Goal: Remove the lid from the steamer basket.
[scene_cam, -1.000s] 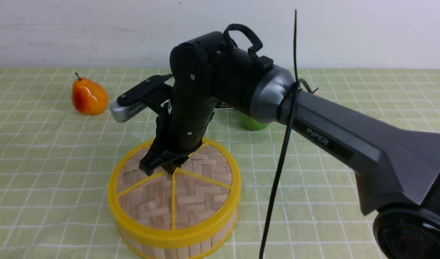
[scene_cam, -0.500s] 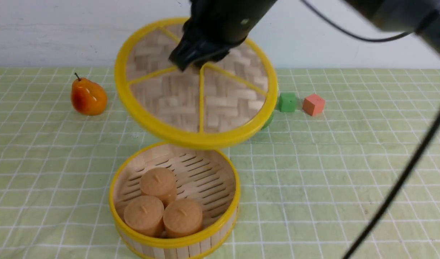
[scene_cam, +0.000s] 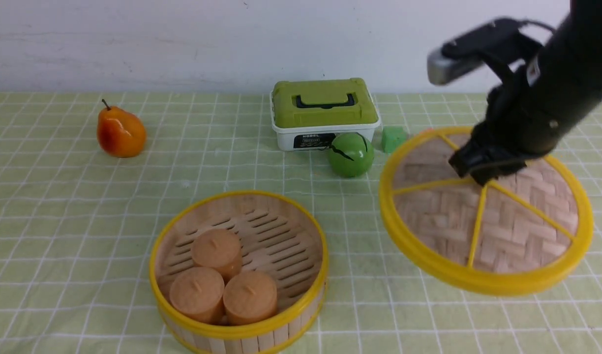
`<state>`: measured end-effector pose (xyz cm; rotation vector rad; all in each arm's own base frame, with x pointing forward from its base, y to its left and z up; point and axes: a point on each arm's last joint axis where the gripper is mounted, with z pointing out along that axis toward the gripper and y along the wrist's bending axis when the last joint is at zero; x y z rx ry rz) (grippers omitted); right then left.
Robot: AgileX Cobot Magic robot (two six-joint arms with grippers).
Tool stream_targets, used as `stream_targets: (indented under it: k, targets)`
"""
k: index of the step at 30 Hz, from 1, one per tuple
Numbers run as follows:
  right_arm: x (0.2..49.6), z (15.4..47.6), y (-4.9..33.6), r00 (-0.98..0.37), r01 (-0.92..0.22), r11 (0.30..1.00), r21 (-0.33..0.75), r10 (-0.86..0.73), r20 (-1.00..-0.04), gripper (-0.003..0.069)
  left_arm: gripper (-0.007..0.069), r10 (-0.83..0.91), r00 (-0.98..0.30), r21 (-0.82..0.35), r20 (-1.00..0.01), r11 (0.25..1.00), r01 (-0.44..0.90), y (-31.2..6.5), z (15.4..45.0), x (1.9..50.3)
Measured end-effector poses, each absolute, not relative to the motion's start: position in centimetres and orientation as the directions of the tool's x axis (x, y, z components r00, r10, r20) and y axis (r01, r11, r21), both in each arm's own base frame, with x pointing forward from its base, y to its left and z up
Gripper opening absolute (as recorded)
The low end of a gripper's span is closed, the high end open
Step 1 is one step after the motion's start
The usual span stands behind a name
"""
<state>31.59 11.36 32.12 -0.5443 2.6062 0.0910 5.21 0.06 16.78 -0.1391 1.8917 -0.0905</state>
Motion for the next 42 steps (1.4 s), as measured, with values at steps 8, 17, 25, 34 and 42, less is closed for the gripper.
stream_targets:
  k: [8,17,25,34,42]
  targets:
    - [32.7,23.5,11.1,-0.824,-0.347,0.938,0.013,-0.298,-0.482,0.0079,0.0239,-0.142,-0.315,-0.132,-0.938,0.99,-0.051,0.1,16.8,5.2]
    - [34.2,19.8,11.6,-0.854,-0.316,0.948,0.029,-0.272,-0.443,0.0176,0.0239,-0.142,-0.315,-0.132,-0.938,0.99,-0.051,0.1,16.8,5.2]
    - [31.7,25.8,10.8,-0.809,-0.32,0.947,0.032,-0.255,-0.53,0.0406,0.0239,-0.142,-0.315,-0.132,-0.938,0.99,-0.051,0.1,16.8,5.2]
    - [17.9,37.5,6.3,-0.56,-0.335,0.942,0.027,-0.176,-0.81,0.0274,0.0239,-0.142,-0.315,-0.132,-0.938,0.99,-0.051,0.1,16.8,5.2]
    - [7.6,36.9,2.5,-0.372,-0.286,0.955,0.076,-0.037,-0.928,-0.001,0.0239,-0.142,-0.315,-0.132,-0.938,0.99,-0.051,0.1,16.8,5.2]
